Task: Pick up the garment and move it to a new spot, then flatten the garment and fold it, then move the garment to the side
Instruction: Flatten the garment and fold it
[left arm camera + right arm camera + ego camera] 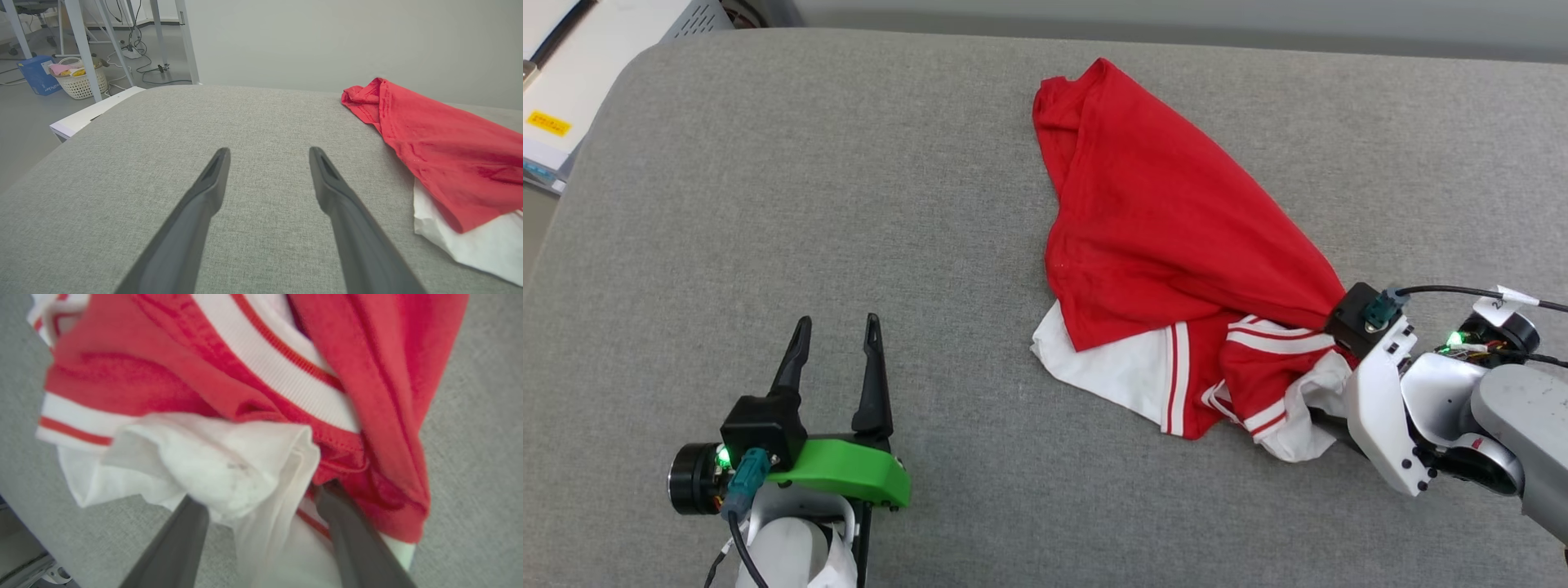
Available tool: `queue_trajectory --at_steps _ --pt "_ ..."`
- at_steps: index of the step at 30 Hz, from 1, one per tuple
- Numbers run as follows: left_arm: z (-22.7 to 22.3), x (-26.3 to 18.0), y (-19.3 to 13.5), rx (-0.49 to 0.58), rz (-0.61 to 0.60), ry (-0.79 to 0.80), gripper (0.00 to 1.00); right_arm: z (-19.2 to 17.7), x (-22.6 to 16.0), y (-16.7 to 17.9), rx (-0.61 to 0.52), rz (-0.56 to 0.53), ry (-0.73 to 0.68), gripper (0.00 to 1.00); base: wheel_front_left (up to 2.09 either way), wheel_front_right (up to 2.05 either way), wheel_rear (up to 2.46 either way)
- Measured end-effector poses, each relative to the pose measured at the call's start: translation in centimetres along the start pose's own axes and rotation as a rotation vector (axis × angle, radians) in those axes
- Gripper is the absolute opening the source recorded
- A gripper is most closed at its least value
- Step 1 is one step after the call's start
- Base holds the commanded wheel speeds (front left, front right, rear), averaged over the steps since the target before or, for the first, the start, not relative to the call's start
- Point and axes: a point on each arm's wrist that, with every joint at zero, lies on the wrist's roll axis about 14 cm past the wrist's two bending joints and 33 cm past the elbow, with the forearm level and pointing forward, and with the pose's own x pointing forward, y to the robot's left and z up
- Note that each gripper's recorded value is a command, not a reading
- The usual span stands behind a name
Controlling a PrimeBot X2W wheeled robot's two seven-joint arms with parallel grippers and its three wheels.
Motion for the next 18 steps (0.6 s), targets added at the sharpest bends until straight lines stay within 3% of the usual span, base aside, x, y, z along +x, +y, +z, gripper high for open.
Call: queue_trajectory --at_steps 1,2,7,12,18 --pt "-0.1 0.1 0.0 0.000 0.002 0.003 1.00 0.2 0.3 -0.1 -0.004 -0.001 -0.024 0.25 0.00 0.00 0.00" --pt "-0.2 0.2 0.1 0.001 0.004 0.006 1.00 0.8 0.4 -0.2 -0.003 0.001 -0.062 0.00 0.00 0.00 0.00" --pt "0.0 0.2 0.3 -0.001 0.011 0.000 1.00 3.9 -0.3 0.1 -0.017 0.002 -0.253 0.00 0.00 0.00 0.00" --pt "1.0 0.1 -0.1 0.002 -0.002 -0.028 1.00 7.1 -4.0 -0.8 -0.039 -0.051 -0.473 0.00 0.00 0.00 0.00" --pt "1.8 -0.1 -1.1 0.002 -0.034 -0.052 1.00 5.1 -8.1 -3.8 -0.005 -0.178 -0.573 0.00 0.00 0.00 0.00"
